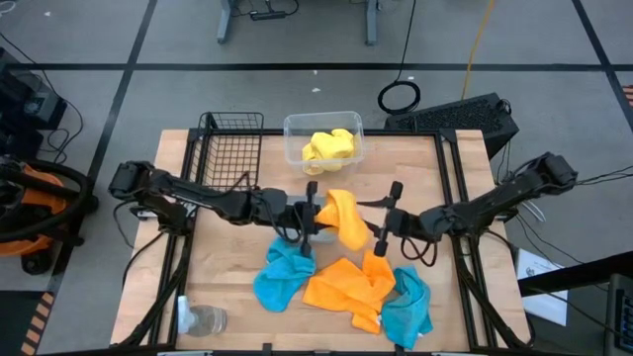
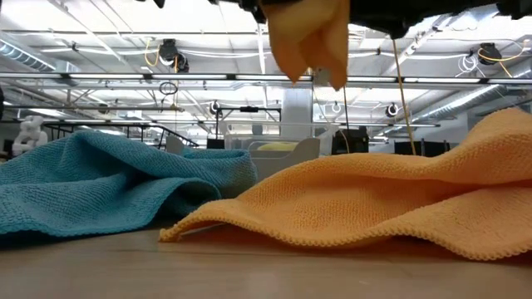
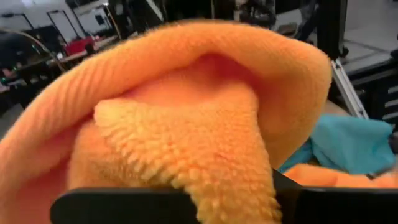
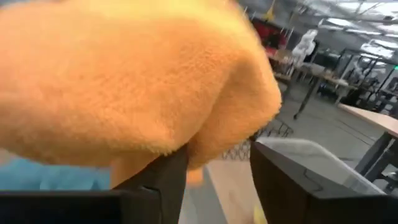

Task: Sort microfiber towel by color & place in baskets
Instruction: Put the top orange microfiber cloth into the gray bin

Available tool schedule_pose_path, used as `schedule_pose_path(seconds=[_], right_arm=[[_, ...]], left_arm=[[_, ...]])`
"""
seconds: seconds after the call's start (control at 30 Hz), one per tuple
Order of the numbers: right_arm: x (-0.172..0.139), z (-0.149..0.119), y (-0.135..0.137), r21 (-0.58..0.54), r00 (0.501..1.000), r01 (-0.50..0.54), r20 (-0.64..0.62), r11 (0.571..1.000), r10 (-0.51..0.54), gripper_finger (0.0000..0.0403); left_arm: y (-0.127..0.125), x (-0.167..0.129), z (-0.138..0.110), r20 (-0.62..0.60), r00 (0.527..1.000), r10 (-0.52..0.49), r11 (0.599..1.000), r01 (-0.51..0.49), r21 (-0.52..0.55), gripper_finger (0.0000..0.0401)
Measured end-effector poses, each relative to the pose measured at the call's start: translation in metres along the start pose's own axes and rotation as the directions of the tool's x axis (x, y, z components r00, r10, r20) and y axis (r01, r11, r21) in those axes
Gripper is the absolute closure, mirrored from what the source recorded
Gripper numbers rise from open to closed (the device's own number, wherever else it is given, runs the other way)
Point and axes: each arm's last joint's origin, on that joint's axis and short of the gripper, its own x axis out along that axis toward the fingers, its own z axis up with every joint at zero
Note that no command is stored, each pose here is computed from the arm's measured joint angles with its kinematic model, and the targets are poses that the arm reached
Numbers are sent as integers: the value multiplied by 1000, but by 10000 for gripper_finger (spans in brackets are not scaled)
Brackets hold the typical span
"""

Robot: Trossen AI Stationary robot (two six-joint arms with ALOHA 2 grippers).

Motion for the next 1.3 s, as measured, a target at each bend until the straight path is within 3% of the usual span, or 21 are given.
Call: schedule_pose_path(seconds=[0.3,0.53,0.77,1.1,1.2,1.3], right_arm=[[-27,-7,12,-125,985,-129,-129,984,113,227],[-39,-18,20,-193,978,-1,-205,981,-40,231],[-45,4,29,-201,998,-37,-48,979,28,226],[-37,25,41,-345,959,-92,221,934,176,117],[-29,23,49,-407,920,-126,293,905,260,103],[-17,15,52,-424,925,-94,297,901,236,105]], left_arm=[[-4,-12,8,-26,1000,-1,999,0,-47,390],[-4,-14,9,-41,998,40,998,-41,-39,390],[-2,-14,5,-97,989,111,993,-114,-26,388],[-2,-14,4,-108,988,109,993,-113,-29,384],[-2,-14,4,-107,988,109,993,-113,-29,383],[-2,-14,5,-103,989,110,993,-114,-32,383]])
